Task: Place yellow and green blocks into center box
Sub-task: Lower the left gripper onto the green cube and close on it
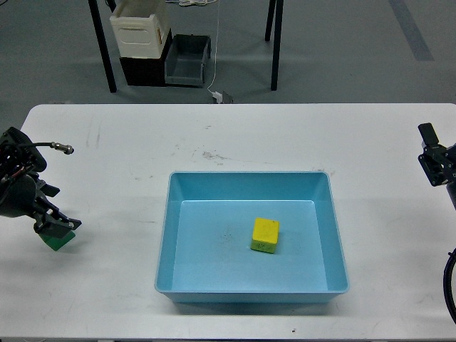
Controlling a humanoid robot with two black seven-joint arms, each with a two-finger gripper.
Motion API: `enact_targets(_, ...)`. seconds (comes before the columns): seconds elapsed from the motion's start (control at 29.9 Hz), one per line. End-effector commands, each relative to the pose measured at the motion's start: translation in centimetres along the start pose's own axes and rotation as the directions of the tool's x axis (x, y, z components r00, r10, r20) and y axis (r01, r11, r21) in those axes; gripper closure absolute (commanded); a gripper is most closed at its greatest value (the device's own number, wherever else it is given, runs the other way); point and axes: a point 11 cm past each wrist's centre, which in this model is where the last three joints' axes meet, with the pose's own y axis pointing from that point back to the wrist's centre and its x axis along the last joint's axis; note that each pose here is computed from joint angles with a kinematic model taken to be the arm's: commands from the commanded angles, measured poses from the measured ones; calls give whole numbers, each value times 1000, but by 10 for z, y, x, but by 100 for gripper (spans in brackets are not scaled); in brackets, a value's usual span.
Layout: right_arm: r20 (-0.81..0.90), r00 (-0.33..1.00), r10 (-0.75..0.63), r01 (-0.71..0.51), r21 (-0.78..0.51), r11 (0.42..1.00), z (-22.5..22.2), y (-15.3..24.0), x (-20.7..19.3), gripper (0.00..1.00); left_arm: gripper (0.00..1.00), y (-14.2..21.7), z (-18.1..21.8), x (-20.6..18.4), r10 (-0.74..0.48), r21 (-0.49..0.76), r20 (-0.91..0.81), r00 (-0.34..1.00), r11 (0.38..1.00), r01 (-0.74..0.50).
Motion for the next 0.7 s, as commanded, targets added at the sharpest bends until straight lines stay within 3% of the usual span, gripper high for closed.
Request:
enact_targets(0.0,0,1000,0,0,0,1000,0,0,0,0,0,-2,-3,-7,-21,6,-9,1000,1000,21)
enact_targets(0.67,3,1000,4,-4,-8,1000,2,3,0,0,2,-11,-5,-22,-40,-12,-84,996,999,39)
